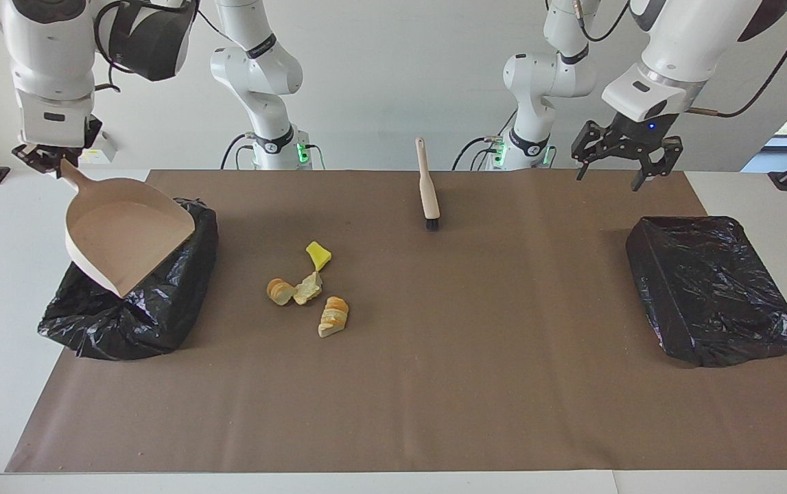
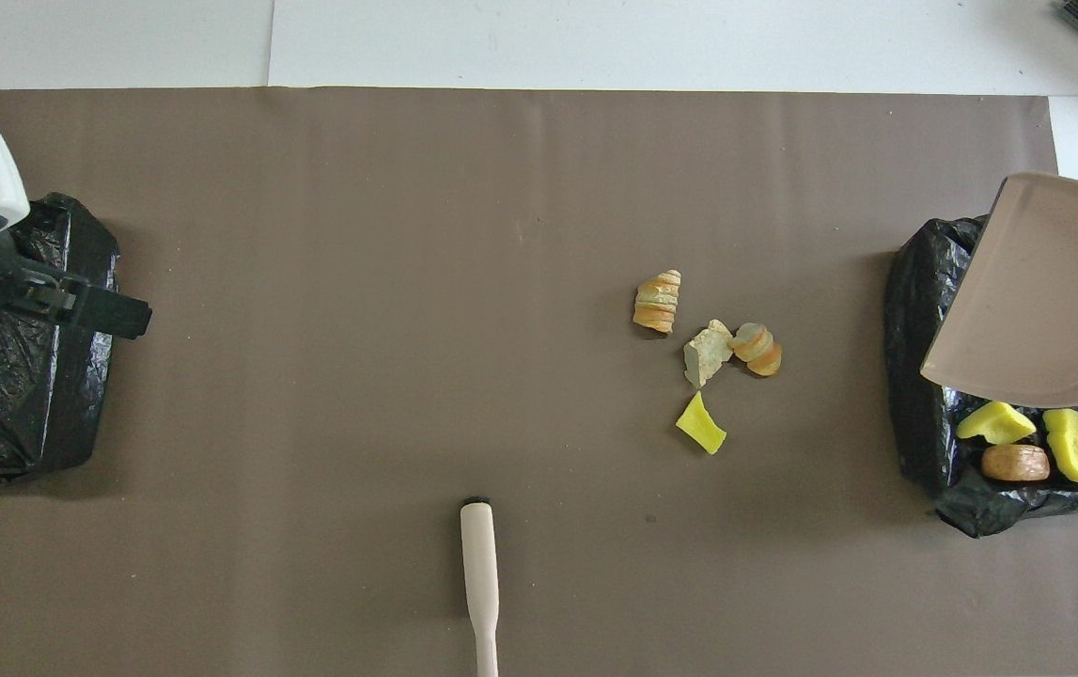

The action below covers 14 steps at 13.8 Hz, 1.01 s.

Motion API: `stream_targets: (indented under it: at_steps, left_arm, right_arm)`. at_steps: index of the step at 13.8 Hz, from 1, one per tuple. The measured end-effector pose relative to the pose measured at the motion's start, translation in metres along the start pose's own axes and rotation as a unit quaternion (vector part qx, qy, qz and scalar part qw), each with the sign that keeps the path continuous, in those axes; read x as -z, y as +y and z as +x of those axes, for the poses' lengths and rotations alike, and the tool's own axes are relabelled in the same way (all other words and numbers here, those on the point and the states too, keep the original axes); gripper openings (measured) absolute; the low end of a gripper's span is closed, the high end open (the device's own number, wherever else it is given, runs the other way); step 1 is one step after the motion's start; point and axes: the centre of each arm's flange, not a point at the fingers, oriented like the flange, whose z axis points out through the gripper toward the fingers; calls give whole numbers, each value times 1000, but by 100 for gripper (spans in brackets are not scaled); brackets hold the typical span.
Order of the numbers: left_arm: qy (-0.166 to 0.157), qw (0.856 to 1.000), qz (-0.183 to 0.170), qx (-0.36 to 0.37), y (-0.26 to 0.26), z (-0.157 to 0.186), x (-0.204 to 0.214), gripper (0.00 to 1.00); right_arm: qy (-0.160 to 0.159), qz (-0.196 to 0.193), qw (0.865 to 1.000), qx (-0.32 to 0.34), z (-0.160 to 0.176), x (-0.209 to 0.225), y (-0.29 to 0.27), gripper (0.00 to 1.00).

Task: Sweep and dump trash in bin
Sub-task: 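Bring the empty dustpan back and set it on the mat with the right gripper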

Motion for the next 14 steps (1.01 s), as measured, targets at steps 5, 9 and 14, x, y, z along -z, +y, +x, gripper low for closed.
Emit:
stream_targets:
  at_steps: [5, 9, 14]
  left_arm:
    - [-3, 1000, 0, 6, -20, -9, 14, 100]
    - [1, 1000, 1, 6, -20, -10, 18, 100]
    - [1, 1000, 1, 6, -18, -15, 23, 100]
  right_arm:
    - [60, 90, 975, -194, 126, 16, -104, 32]
    - [101, 127, 929, -332, 258, 32, -201, 32]
    - [148, 197, 865, -438, 379, 48, -287, 32]
